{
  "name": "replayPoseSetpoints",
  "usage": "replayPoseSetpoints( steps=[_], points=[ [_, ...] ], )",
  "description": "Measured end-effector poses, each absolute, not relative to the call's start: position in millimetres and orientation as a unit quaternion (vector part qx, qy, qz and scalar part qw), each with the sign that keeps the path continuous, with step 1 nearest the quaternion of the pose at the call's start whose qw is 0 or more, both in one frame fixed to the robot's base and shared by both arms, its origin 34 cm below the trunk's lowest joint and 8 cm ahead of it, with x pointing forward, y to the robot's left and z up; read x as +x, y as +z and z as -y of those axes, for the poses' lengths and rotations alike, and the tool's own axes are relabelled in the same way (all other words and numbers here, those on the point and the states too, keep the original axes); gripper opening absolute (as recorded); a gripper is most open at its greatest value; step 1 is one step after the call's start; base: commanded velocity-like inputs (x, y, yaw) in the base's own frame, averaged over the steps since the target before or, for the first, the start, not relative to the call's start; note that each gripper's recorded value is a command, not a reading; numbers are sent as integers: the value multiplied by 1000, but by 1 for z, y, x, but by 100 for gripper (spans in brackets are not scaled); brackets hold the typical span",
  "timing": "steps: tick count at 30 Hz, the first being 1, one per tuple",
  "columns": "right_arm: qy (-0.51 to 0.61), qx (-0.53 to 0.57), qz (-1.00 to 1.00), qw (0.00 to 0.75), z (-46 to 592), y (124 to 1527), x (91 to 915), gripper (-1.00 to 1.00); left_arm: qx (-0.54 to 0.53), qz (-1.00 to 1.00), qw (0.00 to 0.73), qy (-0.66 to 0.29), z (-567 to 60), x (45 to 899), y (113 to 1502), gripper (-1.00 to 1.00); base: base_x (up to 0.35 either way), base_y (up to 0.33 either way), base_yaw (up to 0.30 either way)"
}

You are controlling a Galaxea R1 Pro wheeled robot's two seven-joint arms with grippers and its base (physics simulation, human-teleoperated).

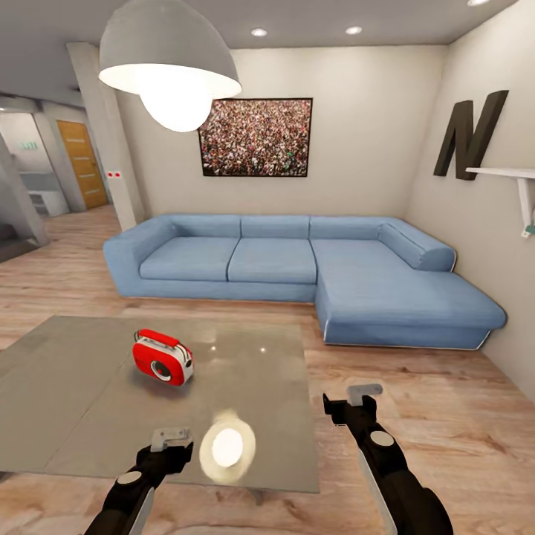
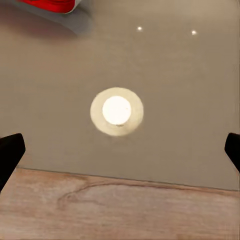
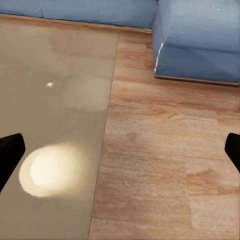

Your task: Turn on the radio receiver that's on the table in the living room.

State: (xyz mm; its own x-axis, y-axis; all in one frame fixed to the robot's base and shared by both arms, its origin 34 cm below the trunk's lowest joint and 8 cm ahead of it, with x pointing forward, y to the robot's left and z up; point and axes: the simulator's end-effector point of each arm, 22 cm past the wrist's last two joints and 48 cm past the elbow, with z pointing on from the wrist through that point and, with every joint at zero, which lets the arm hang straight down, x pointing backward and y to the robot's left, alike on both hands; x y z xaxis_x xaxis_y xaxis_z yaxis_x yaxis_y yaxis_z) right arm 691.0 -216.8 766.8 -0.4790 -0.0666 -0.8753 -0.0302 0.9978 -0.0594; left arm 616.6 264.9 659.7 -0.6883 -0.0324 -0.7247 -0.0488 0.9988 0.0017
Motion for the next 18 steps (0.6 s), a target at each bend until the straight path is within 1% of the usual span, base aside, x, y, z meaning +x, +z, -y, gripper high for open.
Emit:
replayPoseSetpoints(
  steps=[18],
  points=[
    [-17, -28, -860, 510, 217, 767, 691, 100, -22, -919, 394, 11, -265, 617, 660, 100, 326, 0, 0]
  ],
)
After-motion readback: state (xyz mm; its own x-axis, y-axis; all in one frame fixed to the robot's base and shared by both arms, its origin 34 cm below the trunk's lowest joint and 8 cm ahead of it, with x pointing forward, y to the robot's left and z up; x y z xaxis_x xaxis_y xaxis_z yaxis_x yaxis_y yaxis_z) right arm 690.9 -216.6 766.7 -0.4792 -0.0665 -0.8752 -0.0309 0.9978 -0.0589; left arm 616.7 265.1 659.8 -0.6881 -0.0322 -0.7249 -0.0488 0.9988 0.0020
